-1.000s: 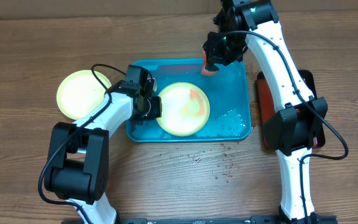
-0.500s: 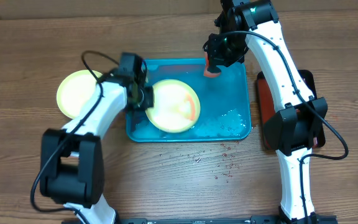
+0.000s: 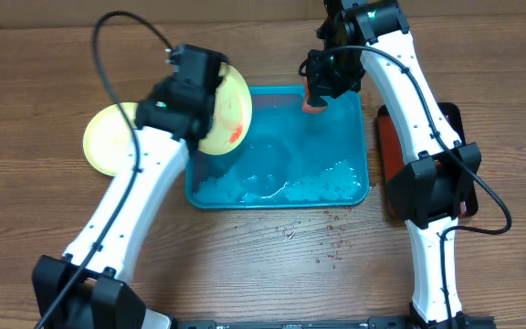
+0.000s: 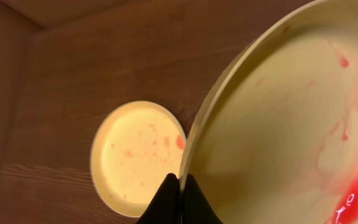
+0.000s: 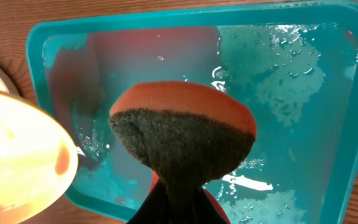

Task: Clean dirty plates on tray and stack at the side
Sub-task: 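Lift and tilt the yellow plate up with the left gripper, then place the yellow plate onto the plate stack left of the tray, then carry the sponge to the dark red tray and release it with the right gripper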

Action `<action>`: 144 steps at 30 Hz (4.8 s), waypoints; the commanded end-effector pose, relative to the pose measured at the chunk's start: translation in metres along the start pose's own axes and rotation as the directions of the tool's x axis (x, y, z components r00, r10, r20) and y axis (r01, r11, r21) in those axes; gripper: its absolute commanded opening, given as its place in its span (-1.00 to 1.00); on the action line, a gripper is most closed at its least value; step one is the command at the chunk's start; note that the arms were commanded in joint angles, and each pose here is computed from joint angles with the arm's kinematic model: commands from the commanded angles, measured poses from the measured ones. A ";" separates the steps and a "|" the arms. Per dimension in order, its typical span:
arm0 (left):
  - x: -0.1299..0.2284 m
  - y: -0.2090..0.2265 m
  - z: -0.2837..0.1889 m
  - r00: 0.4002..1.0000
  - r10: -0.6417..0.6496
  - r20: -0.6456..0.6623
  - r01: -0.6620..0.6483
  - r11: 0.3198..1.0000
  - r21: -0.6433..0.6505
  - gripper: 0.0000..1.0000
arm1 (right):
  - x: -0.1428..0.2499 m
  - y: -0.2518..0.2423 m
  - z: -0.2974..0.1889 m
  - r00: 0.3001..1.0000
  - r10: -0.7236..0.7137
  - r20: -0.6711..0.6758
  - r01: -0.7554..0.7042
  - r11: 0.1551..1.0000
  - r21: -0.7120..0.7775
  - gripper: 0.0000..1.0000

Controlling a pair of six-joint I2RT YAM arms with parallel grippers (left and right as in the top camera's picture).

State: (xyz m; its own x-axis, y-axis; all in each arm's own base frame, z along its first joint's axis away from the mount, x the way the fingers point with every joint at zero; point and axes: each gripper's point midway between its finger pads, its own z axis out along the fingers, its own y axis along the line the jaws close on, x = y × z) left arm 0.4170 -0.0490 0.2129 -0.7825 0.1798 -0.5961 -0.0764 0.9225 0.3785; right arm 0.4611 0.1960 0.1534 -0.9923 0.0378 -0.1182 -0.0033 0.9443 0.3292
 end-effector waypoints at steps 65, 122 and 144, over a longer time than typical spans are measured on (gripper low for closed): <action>-0.019 -0.024 -0.055 0.983 0.060 0.172 -0.020 0.974 -0.225 -0.91 | -0.005 0.005 -0.019 0.999 -0.017 0.050 0.017 1.000 -0.003 -0.85; 0.087 0.158 0.134 0.712 -0.531 -0.460 0.638 0.763 0.106 0.31 | -0.001 0.003 -0.021 0.999 -0.011 0.039 0.011 1.000 0.002 -0.92; -0.010 -0.020 0.050 0.949 -0.073 -0.307 0.217 0.857 0.467 0.64 | 0.028 -0.199 -0.103 0.950 0.298 0.091 -0.309 0.862 0.402 -0.92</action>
State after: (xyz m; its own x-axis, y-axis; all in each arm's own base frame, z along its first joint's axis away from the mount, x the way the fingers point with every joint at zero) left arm 0.4529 -0.0330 0.1691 -0.9361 -0.0661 -0.3455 -0.0187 0.9902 -0.1388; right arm 0.4342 0.0068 0.2013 -0.9402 0.3034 -0.1550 0.3018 0.9527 0.0345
